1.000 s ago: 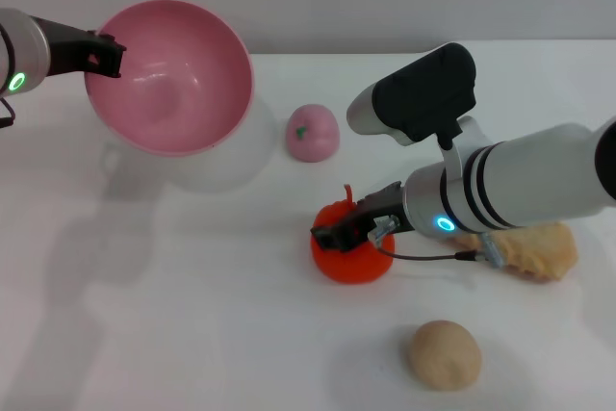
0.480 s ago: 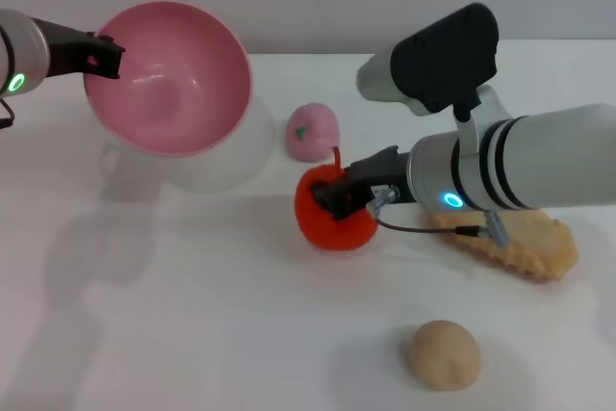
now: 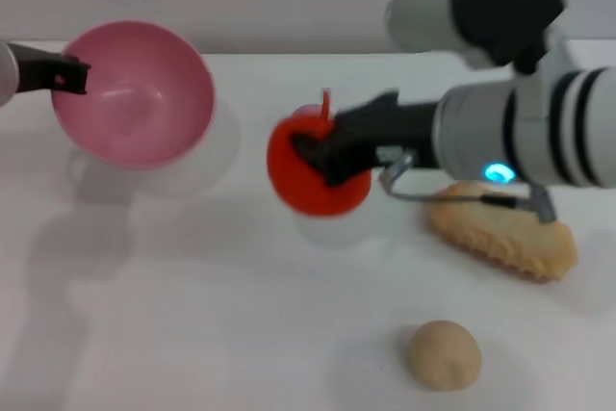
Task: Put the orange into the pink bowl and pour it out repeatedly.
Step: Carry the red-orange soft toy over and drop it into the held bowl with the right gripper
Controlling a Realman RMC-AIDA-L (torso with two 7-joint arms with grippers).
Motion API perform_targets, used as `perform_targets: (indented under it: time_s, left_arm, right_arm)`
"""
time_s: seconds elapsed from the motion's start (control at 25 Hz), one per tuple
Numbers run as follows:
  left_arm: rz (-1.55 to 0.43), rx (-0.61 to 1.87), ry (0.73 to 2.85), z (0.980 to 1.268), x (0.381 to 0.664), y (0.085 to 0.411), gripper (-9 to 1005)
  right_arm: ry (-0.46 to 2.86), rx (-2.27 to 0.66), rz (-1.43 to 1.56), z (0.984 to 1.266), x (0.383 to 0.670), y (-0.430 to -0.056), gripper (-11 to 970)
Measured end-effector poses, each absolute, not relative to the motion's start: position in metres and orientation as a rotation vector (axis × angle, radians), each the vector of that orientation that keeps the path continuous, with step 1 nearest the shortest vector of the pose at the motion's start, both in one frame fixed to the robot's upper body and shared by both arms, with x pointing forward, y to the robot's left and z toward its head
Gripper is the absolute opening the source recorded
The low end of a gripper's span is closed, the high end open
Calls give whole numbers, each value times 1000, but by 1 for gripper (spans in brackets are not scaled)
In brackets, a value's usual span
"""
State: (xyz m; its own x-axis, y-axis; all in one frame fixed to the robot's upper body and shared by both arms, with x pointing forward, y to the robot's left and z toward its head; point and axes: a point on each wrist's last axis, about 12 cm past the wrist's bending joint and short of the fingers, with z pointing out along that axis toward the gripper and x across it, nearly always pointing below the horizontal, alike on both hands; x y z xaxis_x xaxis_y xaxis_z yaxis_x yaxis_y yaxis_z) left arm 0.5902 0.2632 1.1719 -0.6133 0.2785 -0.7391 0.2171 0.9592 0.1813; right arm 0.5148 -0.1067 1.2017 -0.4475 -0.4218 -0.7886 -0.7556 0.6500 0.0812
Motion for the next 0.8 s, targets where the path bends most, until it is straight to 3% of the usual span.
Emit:
perform_targets:
  time_s: [0.2,0.8]
  left_arm:
    - [68,366,2275,1163,590,256,46]
    - [-135,548,2259,1168,585,195,46]
  right_arm:
    - [1964,-902,422,1233,514,-113,85]
    - [1945,-851,418,1222,535,-110,46]
